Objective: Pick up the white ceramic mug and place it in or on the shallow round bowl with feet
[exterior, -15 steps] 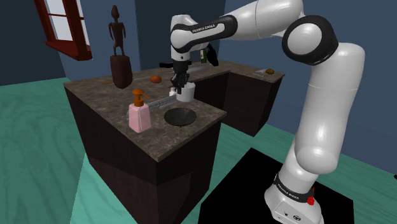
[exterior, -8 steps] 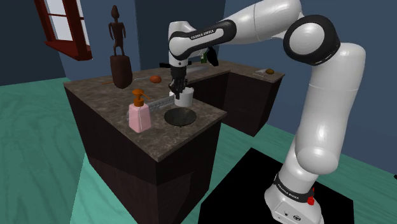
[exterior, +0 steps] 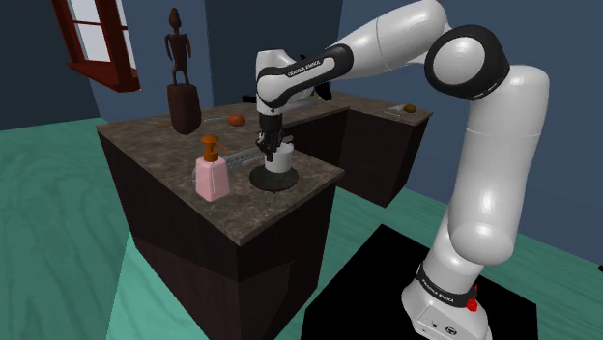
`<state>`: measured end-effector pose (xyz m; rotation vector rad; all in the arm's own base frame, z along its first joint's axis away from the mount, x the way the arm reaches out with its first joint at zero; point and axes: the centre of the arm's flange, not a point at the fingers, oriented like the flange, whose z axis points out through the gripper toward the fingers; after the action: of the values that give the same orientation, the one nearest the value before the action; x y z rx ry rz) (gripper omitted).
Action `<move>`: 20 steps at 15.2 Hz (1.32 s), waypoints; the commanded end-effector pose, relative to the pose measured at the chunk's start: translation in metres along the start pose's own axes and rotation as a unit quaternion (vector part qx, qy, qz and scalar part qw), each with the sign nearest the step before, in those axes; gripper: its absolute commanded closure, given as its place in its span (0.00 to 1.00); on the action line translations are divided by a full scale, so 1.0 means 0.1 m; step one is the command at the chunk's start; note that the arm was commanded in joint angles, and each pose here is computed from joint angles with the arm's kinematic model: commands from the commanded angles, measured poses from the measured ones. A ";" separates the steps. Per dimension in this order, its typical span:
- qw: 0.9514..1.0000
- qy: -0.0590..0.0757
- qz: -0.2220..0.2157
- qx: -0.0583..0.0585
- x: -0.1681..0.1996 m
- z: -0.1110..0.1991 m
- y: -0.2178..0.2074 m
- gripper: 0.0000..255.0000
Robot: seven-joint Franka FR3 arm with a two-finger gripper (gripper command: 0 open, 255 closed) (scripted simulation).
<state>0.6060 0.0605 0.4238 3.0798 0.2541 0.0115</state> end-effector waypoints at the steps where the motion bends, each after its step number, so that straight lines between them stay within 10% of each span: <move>1: 1.000 0.000 0.000 0.000 0.00 0.10 -0.01 1.00; 11: 1.000 0.000 0.000 0.000 0.00 0.24 -0.02 1.00; 12: 1.000 0.000 0.000 0.000 0.00 0.24 -0.02 0.00; 20: 1.000 0.000 0.000 0.000 0.00 -0.15 -0.02 0.00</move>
<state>0.6064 0.0620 0.4265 3.0800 0.2540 0.0144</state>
